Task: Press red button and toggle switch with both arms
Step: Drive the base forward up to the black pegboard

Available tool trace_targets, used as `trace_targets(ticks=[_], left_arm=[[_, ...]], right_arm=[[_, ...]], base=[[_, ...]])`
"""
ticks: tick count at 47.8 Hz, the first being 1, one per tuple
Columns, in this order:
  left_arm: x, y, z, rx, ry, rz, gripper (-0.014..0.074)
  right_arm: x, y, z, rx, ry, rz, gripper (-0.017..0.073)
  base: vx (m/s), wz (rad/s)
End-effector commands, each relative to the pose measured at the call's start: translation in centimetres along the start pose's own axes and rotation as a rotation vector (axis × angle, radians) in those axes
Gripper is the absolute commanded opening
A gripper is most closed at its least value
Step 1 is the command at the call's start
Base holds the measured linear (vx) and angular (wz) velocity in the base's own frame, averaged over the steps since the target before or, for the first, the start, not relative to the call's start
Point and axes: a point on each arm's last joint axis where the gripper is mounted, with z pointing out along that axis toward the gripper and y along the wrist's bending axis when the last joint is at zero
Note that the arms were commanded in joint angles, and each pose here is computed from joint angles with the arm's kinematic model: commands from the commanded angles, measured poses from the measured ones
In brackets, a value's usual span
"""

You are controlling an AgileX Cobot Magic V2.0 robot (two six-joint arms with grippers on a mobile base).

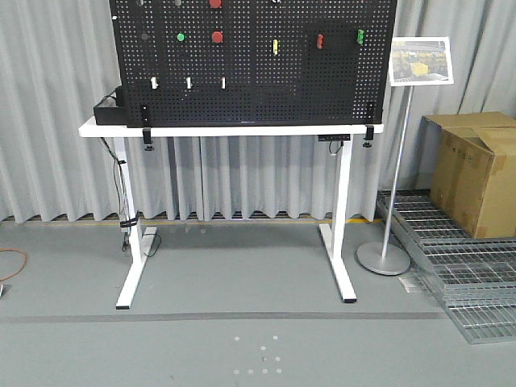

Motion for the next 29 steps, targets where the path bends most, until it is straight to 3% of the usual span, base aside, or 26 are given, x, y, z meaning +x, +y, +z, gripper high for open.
trace_targets(ticks=[1, 16, 29], left_arm=[[0.29, 0.06, -0.01, -0.013, -0.063, -0.009, 0.0002], [0.29, 0.06, -0.01, -0.013, -0.063, -0.009, 0.0002], [0.29, 0.06, -0.01, -0.013, -0.063, -0.009, 0.0002]], right_arm=[[-0.46, 0.07, -0.08, -0.012, -0.088, -0.015, -0.0003], [-0.46, 0.07, -0.08, -0.012, -0.088, -0.015, -0.0003], [-0.46, 0.07, -0.08, -0.012, -0.088, -0.015, -0.0003]], base=[[0.02, -0.01], [0.09, -0.01], [0.28, -0.01]])
